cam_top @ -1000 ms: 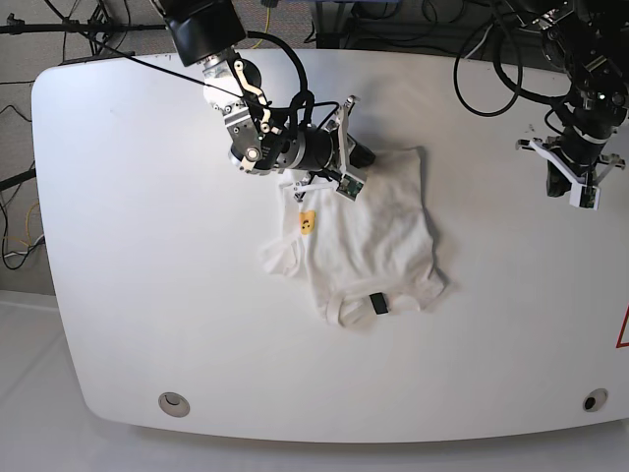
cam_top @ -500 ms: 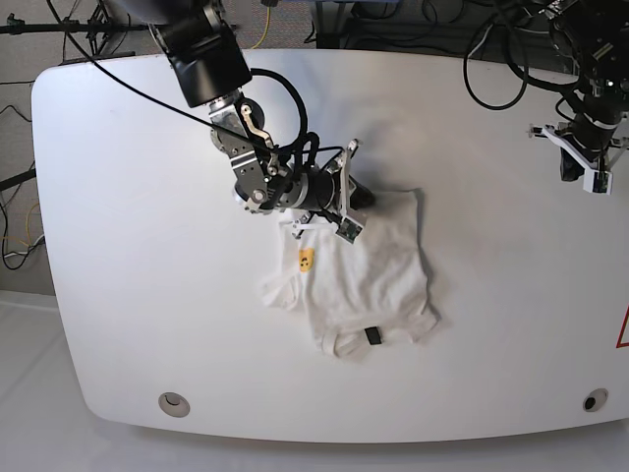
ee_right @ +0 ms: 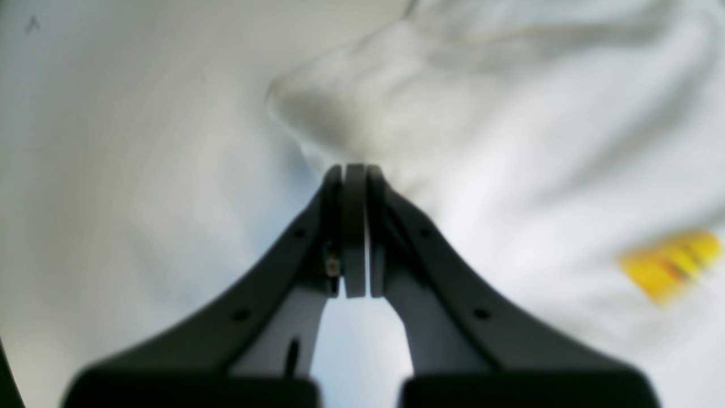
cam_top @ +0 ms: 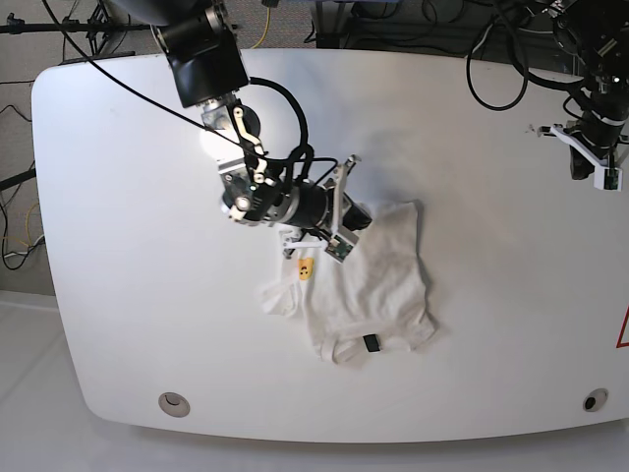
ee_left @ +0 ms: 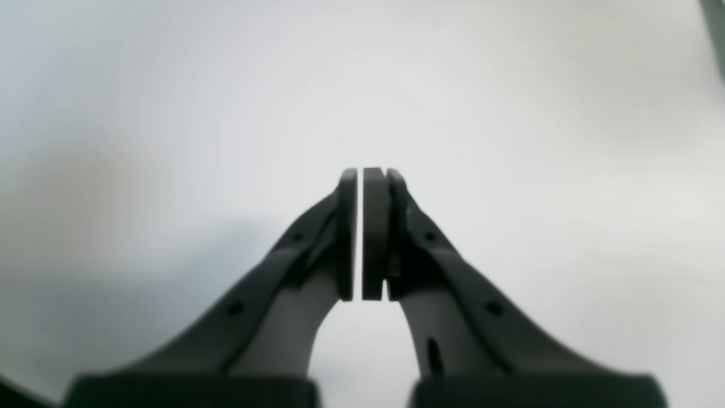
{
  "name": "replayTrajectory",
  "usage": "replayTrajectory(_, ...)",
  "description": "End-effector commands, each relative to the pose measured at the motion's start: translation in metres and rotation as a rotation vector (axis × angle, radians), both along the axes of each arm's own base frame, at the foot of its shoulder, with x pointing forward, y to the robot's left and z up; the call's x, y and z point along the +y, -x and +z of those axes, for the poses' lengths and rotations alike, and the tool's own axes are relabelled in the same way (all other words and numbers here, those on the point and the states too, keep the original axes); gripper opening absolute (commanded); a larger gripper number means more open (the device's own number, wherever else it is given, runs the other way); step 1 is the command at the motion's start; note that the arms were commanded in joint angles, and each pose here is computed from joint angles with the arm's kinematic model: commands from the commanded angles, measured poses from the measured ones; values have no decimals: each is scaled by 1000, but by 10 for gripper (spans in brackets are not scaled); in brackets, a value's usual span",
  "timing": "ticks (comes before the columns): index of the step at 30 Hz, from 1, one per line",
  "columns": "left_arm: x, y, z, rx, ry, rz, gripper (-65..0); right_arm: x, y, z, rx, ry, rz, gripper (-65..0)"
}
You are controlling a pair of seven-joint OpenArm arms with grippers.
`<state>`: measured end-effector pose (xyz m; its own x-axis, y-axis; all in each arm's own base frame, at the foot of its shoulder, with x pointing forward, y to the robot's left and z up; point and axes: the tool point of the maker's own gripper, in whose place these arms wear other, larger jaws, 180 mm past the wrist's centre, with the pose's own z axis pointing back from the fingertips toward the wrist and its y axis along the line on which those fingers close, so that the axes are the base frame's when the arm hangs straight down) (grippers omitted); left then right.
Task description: Fold the T-shirt properly
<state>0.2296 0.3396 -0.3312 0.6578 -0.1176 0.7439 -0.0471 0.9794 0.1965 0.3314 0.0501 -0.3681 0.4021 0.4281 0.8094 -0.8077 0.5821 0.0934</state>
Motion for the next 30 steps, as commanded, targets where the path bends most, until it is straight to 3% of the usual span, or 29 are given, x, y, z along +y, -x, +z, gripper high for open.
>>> replayTrajectory(1,18,-7,37,-86,-80,11,-650,-30,-13,27,-84,7,-81,-650)
replayTrajectory(6,44,7,57,-110,-141,73,-650,-99,-5,39,-115,118,-217,-650)
replayTrajectory(12,80,39,75,-98,-217,171,-650,-198,35,38,-76,320,-398,-650)
replayTrajectory(20,118,105,82,-28,-282,324,-650,-329,133,16,111,532,-687,-650)
replayTrajectory(25,129,147,77,32,-291,406,-650,-378,196,13,215,617,-816,-650)
replayTrajectory(30,121,186,57,111,-255,462,-650,-400,249,12,262,640,-911,-650)
